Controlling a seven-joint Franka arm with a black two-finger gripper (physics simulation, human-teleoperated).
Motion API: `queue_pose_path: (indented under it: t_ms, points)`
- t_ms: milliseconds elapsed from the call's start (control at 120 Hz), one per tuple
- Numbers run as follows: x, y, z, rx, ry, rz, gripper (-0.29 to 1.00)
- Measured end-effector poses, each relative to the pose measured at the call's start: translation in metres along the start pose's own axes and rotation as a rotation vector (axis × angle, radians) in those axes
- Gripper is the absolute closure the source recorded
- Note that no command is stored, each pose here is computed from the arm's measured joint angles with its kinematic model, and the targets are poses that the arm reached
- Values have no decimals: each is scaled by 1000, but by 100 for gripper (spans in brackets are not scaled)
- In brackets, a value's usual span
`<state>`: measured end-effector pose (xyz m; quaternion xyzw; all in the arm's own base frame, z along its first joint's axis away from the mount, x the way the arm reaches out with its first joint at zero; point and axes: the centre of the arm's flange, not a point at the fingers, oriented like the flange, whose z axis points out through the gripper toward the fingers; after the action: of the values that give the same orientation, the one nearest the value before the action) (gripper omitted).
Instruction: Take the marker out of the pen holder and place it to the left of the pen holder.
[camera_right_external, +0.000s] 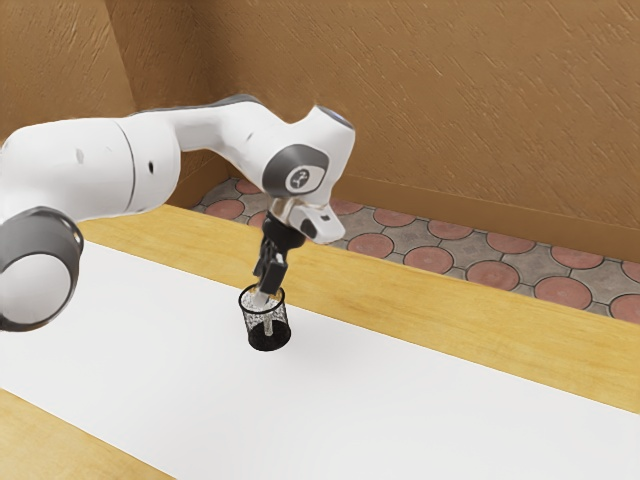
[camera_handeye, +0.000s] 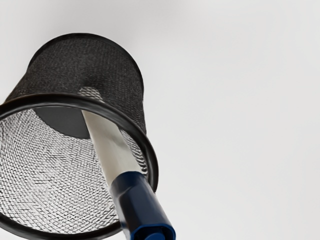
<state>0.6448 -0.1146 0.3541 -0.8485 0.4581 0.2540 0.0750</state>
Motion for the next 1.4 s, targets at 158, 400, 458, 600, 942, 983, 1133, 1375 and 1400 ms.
queue_pose_path:
  t_ms: [158,400,458,600,942,983,1133,1375,1400]
  points:
    - [5,-19,9,-19,45,-9,0]
    - [4,-50,17,-20,122,-52,0]
    - [1,-56,18,-16,138,-66,0]
    - [-3,-65,20,-35,188,-106,23]
    - [-19,-63,2,-33,209,-168,70]
    - [-21,-63,3,-31,197,-172,71]
    - [-54,-53,-29,-10,178,-202,75]
    - [-140,-25,-92,19,134,-273,78]
    - [-147,-31,-86,7,116,-287,78]
